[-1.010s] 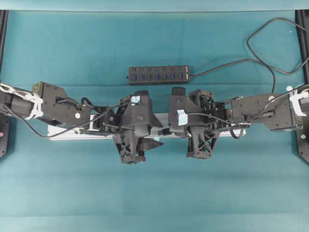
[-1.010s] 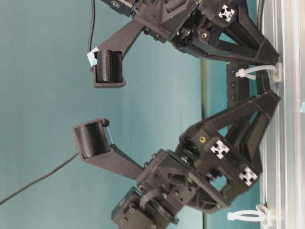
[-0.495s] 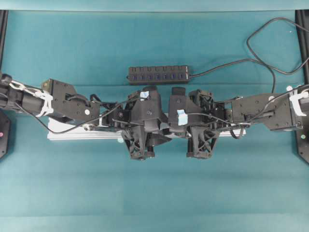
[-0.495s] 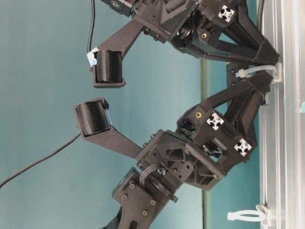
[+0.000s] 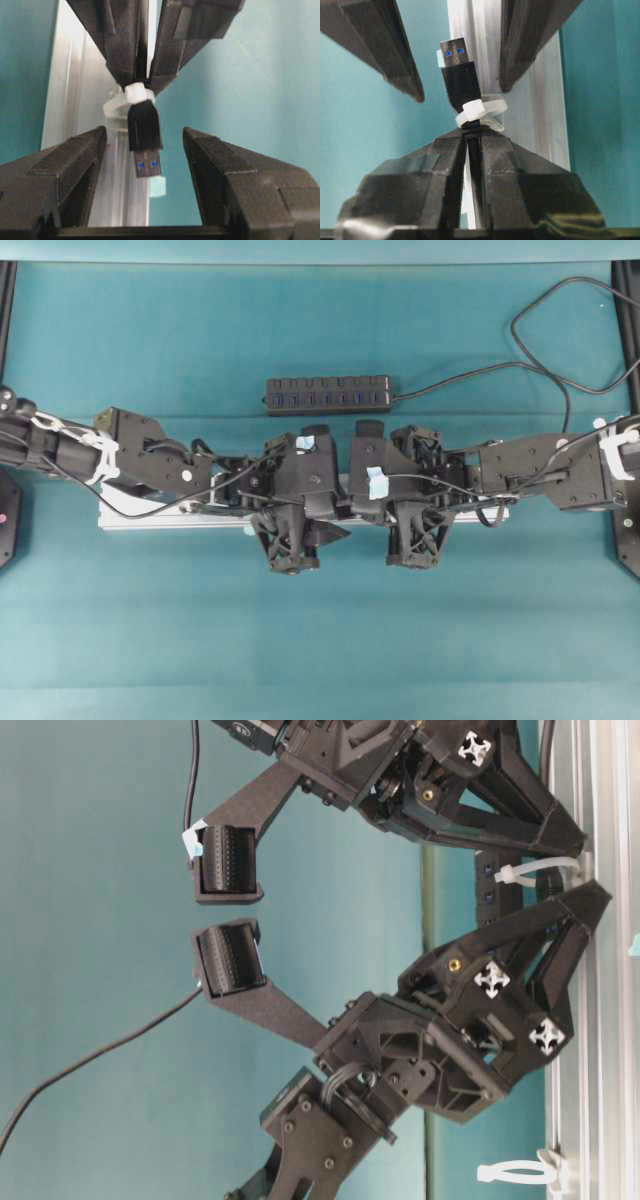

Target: Pass the USB cable through three rings with both arms.

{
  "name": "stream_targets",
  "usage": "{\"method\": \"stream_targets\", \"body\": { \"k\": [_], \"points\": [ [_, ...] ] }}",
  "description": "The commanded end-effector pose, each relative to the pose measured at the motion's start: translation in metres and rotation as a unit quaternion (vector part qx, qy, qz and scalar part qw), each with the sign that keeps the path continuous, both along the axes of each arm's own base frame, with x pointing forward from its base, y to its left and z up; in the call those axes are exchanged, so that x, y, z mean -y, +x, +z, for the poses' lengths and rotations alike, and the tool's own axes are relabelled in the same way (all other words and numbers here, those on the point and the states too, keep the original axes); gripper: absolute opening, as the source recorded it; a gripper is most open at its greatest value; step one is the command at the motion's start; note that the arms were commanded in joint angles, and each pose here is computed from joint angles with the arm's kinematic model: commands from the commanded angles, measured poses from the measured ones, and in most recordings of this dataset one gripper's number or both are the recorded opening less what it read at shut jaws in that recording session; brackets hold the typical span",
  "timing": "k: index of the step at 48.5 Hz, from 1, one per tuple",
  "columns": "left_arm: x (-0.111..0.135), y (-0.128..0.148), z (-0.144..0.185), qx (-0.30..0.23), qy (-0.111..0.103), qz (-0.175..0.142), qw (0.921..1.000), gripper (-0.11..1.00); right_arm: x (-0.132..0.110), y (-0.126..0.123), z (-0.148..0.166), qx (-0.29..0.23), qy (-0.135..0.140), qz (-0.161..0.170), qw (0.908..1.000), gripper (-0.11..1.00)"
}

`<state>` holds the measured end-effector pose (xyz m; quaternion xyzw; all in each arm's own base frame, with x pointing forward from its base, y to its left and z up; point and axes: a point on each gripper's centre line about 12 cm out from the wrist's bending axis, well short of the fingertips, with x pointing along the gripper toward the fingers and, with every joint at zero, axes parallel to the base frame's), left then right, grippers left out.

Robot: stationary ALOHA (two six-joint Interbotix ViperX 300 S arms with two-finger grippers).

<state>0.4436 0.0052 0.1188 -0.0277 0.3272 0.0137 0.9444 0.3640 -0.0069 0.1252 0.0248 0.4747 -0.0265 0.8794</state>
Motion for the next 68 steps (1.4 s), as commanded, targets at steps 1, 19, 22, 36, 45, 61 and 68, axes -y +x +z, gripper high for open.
{"method": "stream_targets", "body": {
  "k": [1, 19, 22, 36, 45, 61, 68],
  "points": [
    [-0.001, 0.005, 0.007, 0.012, 0.000, 0.001, 0.9999, 0.65, -0.001, 0.006, 0.008, 0.017, 0.002, -0.001, 0.9999, -0.07],
    [-0.004, 0.000, 0.002, -0.016, 0.000, 0.004, 0.9999, 0.24, -0.001, 0.005, 0.008, 0.016, 0.002, -0.001, 0.9999, -0.07],
    [-0.004, -0.001, 0.001, -0.021, 0.000, 0.005, 0.9998, 0.21, -0.001, 0.005, 0.008, 0.016, 0.002, -0.001, 0.9999, -0.07],
    [-0.005, 0.002, 0.007, -0.014, 0.001, 0.005, 0.9999, 0.21, -0.001, 0.005, 0.008, 0.015, 0.002, -0.001, 0.9999, -0.07],
    [-0.006, 0.000, 0.009, -0.015, 0.003, 0.004, 0.9999, 0.21, -0.001, 0.007, 0.010, 0.031, 0.003, -0.001, 0.9995, -0.06],
    [-0.005, -0.013, 0.015, -0.016, 0.003, 0.004, 0.9999, 0.21, -0.001, 0.006, 0.012, 0.036, 0.002, -0.001, 0.9993, 0.39],
    [-0.006, -0.018, 0.016, -0.017, 0.003, 0.005, 0.9998, 0.21, -0.001, 0.005, 0.014, 0.038, 0.001, 0.001, 0.9993, 0.80]
  ]
}}
